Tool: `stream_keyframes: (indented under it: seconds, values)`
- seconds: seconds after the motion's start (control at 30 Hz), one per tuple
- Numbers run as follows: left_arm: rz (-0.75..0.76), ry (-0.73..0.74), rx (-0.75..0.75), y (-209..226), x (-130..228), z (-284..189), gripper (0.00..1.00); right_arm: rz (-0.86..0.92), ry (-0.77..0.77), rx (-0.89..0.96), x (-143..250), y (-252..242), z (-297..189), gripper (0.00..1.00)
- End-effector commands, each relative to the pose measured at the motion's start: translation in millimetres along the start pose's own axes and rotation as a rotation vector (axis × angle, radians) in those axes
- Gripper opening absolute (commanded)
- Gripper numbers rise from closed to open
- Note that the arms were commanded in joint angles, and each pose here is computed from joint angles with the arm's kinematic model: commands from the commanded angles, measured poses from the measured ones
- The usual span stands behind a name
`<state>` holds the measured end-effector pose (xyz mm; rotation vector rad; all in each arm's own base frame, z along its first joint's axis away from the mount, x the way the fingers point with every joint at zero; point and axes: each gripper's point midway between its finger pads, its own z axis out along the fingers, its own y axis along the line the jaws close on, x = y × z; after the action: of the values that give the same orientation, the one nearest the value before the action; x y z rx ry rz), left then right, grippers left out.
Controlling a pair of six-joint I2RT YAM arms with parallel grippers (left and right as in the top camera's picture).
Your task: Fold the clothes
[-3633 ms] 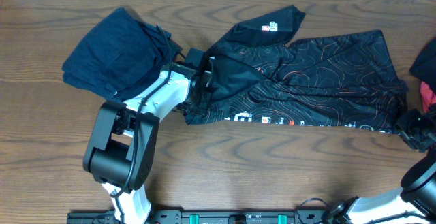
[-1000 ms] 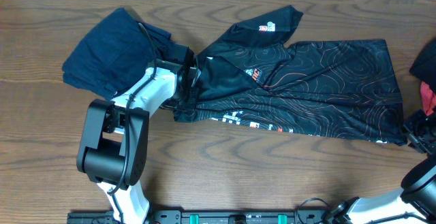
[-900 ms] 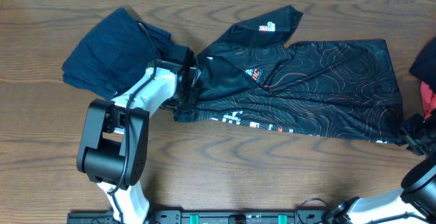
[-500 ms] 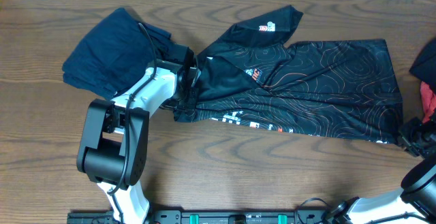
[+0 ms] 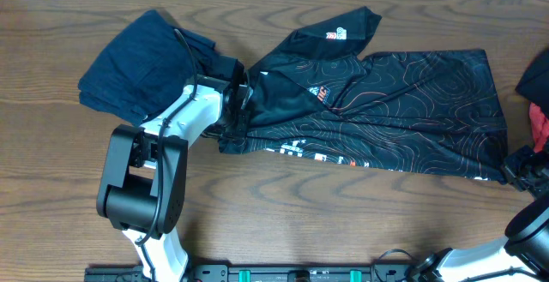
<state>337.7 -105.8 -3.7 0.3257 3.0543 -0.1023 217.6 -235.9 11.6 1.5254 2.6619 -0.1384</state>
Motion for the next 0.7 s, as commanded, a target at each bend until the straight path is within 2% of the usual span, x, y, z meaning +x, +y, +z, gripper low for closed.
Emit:
stream_keyframes:
  seconds: [0.0,0.17,0.3,0.4,0.53,0.67]
  values:
    - [-0.008,0.037,-0.004,3,5,12,0.06,0.032,-0.06,0.009,-25,-7,-18,0.01]
    - [-0.007,0.037,-0.004,3,5,12,0.06,-0.011,-0.164,0.035,-63,-13,-47,0.01]
    - [-0.007,0.038,-0.004,3,5,12,0.06,-0.062,-0.197,0.039,-73,-8,-57,0.01]
    - [-0.008,0.038,-0.005,3,5,12,0.06,-0.072,-0.201,0.086,-73,-11,-58,0.01]
    - [-0.007,0.038,-0.004,3,5,12,0.06,-0.08,-0.155,0.047,-62,-5,-55,0.02]
    - [-0.007,0.037,-0.004,3,5,12,0.06,-0.071,-0.076,-0.002,-40,2,-45,0.11]
